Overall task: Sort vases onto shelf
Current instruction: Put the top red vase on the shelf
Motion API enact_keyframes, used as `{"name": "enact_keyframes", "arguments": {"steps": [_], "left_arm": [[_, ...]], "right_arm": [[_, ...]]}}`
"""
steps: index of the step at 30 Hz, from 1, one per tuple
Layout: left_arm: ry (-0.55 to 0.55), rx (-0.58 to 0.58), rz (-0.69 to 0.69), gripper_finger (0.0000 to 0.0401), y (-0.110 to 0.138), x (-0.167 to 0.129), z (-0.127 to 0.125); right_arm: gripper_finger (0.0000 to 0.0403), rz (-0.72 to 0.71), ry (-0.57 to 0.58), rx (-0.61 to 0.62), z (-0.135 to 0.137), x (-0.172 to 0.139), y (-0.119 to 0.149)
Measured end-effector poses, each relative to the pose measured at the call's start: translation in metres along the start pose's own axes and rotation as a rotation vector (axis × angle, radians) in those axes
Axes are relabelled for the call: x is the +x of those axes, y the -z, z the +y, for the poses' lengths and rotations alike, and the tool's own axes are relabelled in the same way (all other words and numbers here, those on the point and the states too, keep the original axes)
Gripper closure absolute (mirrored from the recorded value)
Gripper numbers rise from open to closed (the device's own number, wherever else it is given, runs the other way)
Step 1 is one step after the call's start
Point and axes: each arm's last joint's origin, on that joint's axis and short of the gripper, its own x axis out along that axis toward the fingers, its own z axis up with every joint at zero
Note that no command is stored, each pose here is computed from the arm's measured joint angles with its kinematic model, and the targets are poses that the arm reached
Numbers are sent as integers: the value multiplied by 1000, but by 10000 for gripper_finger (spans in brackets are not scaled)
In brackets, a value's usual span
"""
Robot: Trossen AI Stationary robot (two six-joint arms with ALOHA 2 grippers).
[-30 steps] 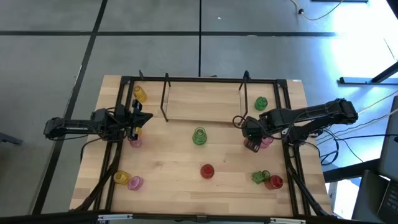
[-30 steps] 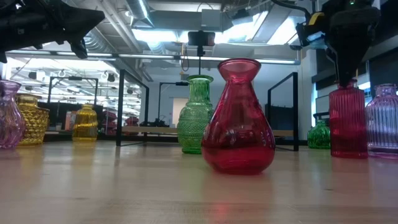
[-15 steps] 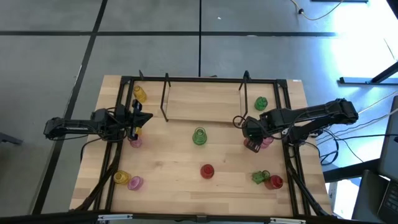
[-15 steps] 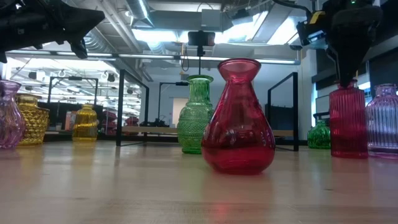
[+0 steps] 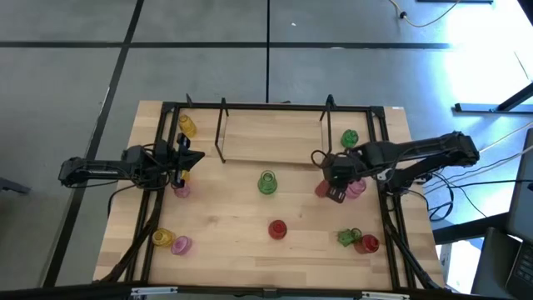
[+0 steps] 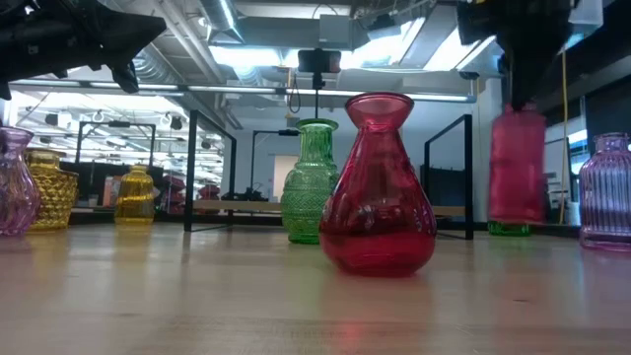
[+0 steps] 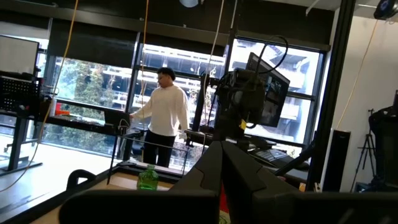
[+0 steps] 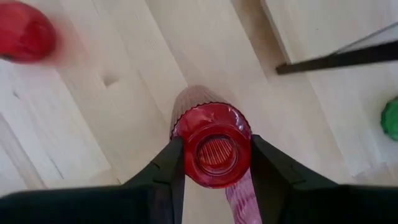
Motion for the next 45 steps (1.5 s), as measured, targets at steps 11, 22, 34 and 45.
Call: {"name": "enact_keyframes", "arguments": {"steps": [11, 22, 34, 45], "left_arm": [[0, 0, 0, 400, 0, 0, 0], [-1, 0, 0, 400, 0, 0, 0], [-1, 0, 0, 400, 0, 0, 0], [-11, 0, -3, 400, 0, 0, 0]], "right_arm": [[283, -179, -64, -87, 9, -30, -20], [283, -322, -30, -106, -5, -64, -41], [283, -376, 45, -101, -43, -65, -65], [283, -347, 149, -95, -82, -45, -93]]}}
